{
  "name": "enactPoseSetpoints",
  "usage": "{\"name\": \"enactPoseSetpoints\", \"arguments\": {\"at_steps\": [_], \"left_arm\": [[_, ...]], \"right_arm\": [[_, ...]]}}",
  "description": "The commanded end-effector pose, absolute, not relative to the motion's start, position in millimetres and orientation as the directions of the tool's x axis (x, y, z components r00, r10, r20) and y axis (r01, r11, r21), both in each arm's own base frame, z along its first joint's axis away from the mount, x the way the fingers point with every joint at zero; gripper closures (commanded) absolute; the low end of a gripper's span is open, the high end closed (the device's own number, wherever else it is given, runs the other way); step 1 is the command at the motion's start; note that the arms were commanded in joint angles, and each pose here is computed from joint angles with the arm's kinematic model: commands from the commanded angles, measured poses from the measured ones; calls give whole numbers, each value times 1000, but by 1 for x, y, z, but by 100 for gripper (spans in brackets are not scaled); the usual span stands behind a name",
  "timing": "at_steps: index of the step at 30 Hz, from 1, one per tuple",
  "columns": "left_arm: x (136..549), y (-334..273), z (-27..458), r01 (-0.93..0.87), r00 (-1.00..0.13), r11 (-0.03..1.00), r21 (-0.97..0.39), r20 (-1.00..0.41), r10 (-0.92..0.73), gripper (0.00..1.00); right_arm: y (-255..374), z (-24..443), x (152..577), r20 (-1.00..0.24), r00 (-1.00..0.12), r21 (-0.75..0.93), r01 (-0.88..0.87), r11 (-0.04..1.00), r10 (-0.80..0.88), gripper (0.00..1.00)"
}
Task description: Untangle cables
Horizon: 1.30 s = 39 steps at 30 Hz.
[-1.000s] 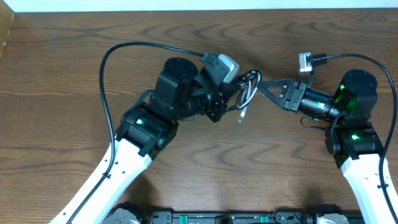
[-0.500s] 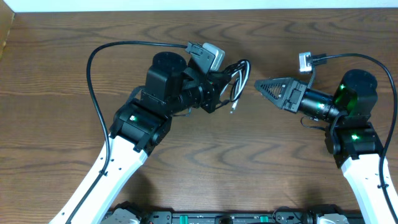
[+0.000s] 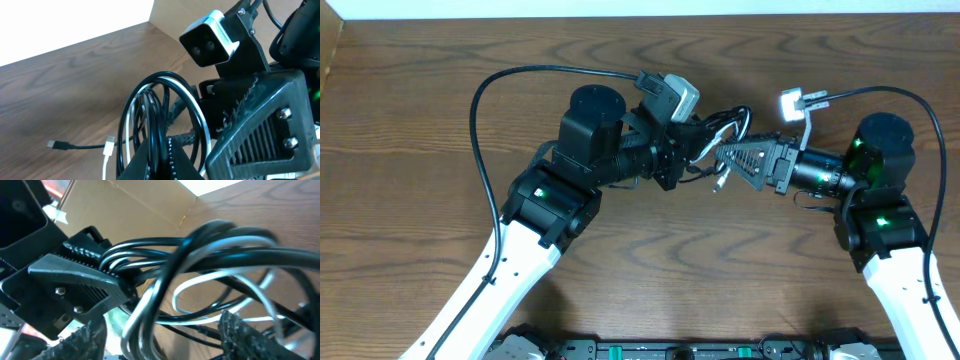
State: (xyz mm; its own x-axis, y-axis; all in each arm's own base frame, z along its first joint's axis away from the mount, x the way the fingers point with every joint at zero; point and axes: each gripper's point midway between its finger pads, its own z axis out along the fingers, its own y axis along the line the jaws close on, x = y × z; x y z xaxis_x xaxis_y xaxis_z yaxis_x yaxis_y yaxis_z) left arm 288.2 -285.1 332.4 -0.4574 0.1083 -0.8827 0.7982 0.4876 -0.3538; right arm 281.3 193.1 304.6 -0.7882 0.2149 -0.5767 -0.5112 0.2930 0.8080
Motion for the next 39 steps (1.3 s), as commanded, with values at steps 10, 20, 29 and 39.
{"name": "enactPoseSetpoints", "arguments": {"at_steps": [10,20,29,39], "left_arm": [[275,-297,342,819,-460,433,-376,-882,104,93],[292,-270,336,763,-497,517,-389,-864,83,92],[265,-266,356,854,-413,395,-338,-903,120,93],[252,-260,375,893,-319,367,-259,-941,113,92]], "right_arm": [[198,310,276,-620,-762,777,-563,283,186,99],[161,273,297,-472,-826,847,-328,418,309,99],[121,245,309,-368,-822,862,-125,492,435,99],[111,225,306,-328,-825,841,-32,541,461,99]]}}
